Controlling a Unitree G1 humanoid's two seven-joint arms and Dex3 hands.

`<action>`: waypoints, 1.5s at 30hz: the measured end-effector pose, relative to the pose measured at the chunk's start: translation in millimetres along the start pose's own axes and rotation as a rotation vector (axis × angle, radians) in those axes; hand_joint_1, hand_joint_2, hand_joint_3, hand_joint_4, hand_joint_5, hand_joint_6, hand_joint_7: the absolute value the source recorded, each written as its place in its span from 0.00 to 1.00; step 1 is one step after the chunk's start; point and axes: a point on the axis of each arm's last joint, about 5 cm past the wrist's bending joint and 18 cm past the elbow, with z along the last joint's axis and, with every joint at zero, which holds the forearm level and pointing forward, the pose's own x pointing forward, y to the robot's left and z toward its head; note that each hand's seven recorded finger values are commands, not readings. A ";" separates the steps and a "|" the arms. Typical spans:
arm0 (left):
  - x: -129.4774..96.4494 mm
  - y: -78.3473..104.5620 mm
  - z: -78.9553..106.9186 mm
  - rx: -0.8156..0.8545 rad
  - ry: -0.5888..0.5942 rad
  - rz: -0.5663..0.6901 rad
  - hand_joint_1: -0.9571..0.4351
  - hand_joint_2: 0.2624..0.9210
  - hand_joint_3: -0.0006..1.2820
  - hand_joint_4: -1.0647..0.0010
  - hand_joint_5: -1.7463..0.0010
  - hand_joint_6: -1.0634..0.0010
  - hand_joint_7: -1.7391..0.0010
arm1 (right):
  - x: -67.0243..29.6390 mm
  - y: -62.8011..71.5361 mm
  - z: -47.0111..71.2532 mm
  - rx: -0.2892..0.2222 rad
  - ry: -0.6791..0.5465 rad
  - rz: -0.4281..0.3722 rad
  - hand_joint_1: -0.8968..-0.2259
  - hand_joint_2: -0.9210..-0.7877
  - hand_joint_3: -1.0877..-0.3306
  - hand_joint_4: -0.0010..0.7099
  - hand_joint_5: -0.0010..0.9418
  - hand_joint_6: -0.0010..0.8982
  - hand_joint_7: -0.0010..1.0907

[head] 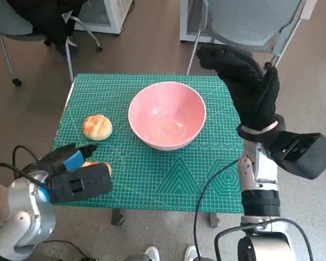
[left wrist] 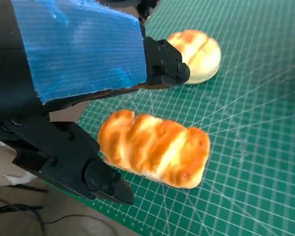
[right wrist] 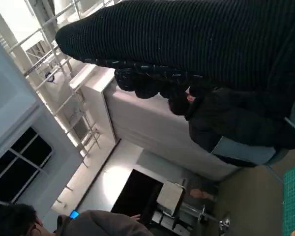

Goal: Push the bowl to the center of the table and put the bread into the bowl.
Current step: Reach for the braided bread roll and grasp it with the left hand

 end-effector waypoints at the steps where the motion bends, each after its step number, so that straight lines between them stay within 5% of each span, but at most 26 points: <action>1: 1.5 -0.6 -0.1 0.000 0.004 -0.007 0.50 0.64 0.00 0.90 1.00 0.75 1.00 | 0.1 0.0 0.2 0.000 -0.001 0.000 0.25 0.00 0.35 0.06 0.00 0.01 0.21; 19: 22.2 -5.2 1.4 0.000 0.049 -0.067 0.51 0.64 0.00 0.90 1.00 0.74 1.00 | 0.2 -0.2 0.2 0.002 0.002 0.000 0.26 0.00 0.36 0.06 0.00 0.00 0.22; 31: 37.7 -13.6 -1.7 -0.015 0.076 -0.079 0.68 0.70 0.02 0.83 0.99 0.67 0.98 | 0.3 -0.1 0.5 0.002 0.001 0.001 0.26 0.00 0.35 0.06 0.00 0.00 0.23; 33: 39.8 -14.5 -1.9 -0.018 0.080 -0.068 0.73 0.73 0.02 0.65 0.93 0.63 0.97 | 0.5 0.0 0.8 0.002 0.000 0.002 0.26 0.00 0.36 0.06 0.00 0.00 0.23; 35: 41.8 -15.6 -1.8 -0.015 0.082 -0.044 0.87 0.87 0.04 0.46 0.57 0.55 0.95 | 0.7 0.0 1.2 0.001 -0.002 0.003 0.26 0.00 0.36 0.06 0.00 0.00 0.23; 36: 42.6 -16.1 -1.7 -0.010 0.084 -0.030 0.89 0.80 0.14 0.43 0.50 0.52 0.93 | 0.8 0.0 1.4 0.001 -0.003 0.004 0.26 0.00 0.36 0.06 0.00 0.00 0.23; 37: 43.4 -16.5 -1.7 0.001 0.088 -0.007 0.93 0.63 0.34 0.41 0.38 0.48 0.89 | 1.0 0.0 1.6 0.000 -0.004 0.004 0.26 0.00 0.36 0.06 0.00 0.00 0.23; 38: 44.0 -17.1 -2.0 0.010 0.092 0.013 0.84 0.58 0.44 0.45 0.30 0.49 0.63 | 1.1 0.0 1.7 0.000 -0.005 0.005 0.26 0.00 0.36 0.06 0.00 0.00 0.23; 41: 46.4 -19.1 -3.7 0.051 0.110 0.075 0.74 0.48 0.63 0.53 0.16 0.54 0.28 | 1.4 -0.1 2.2 -0.001 -0.007 0.005 0.26 0.00 0.36 0.06 0.00 0.00 0.23; 43: 47.6 -21.5 -4.2 0.081 0.116 0.109 0.72 0.46 0.67 0.56 0.12 0.56 0.19 | 1.4 -0.3 2.5 -0.002 -0.007 0.006 0.26 0.00 0.36 0.06 0.00 0.00 0.23; 45: 48.0 -23.8 -4.1 0.101 0.116 0.128 0.71 0.49 0.64 0.57 0.06 0.51 0.25 | 1.2 -0.8 2.7 -0.003 -0.006 0.006 0.26 0.00 0.36 0.06 0.00 0.00 0.23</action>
